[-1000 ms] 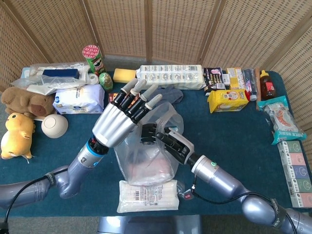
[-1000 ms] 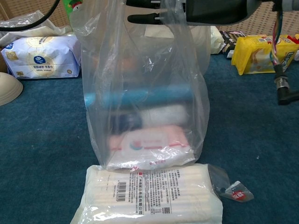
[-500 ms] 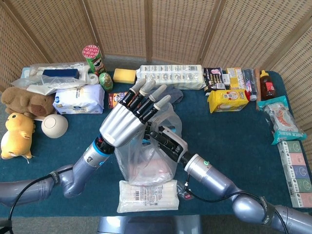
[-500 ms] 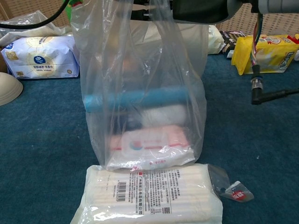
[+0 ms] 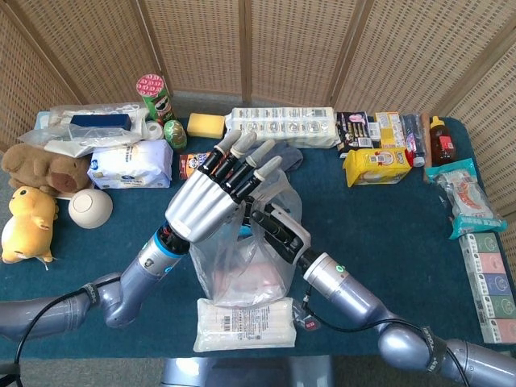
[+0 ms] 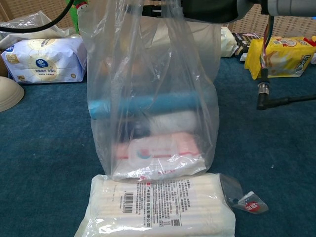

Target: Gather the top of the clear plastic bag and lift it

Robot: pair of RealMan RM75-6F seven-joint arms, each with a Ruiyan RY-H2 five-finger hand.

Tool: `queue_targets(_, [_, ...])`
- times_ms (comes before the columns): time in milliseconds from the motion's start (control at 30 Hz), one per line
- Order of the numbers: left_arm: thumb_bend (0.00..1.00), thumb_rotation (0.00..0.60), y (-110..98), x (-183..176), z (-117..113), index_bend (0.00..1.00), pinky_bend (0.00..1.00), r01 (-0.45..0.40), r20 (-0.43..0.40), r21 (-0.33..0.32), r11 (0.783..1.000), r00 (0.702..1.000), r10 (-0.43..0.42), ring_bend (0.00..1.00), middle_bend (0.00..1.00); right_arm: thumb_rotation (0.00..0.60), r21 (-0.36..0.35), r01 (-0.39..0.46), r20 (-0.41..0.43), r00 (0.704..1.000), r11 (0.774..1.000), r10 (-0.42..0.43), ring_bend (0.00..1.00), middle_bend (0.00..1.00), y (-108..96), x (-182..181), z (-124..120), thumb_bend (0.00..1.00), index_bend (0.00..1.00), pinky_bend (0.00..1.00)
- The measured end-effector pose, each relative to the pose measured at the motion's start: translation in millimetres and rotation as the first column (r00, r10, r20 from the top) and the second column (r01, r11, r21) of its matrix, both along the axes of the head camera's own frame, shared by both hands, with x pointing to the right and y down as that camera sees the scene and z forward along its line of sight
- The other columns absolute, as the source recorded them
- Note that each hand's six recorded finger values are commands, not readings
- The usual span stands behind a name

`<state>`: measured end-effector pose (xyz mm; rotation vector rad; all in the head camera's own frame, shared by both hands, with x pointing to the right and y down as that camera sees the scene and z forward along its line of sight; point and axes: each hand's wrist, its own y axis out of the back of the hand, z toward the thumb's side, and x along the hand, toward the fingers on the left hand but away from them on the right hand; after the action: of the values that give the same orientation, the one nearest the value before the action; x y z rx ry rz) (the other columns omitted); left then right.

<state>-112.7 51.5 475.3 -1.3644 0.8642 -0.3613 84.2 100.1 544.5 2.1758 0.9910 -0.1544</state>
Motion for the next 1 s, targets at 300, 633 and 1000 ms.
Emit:
queue_targets(300, [0.08,0.600,-2,1,-2,0.02,0.15,0.006,-0.004,-0.005,1.000,1.000,-0.006,0.00,0.12,0.236,-0.007,-0.047,0.033,0.998,0.999,0.047,0.28,0.35,-1,-6,3,0.11,0.30,0.22])
queue_targets(633, [0.08,0.600,-1,9,-4,0.01,0.15,0.001,-0.014,-0.008,1.000,1.000,-0.001,0.00,0.12,0.236,-0.022,-0.049,0.064,0.997,0.999,0.050,0.29,0.36,5,-18,6,0.12,0.32,0.23])
queue_targets(1000, [0.08,0.600,0,8,-2,0.01,0.15,0.002,-0.007,-0.014,1.000,1.000,-0.002,0.00,0.12,0.234,-0.014,-0.089,0.084,0.992,0.996,0.090,0.32,0.39,1,-23,8,0.12,0.35,0.25])
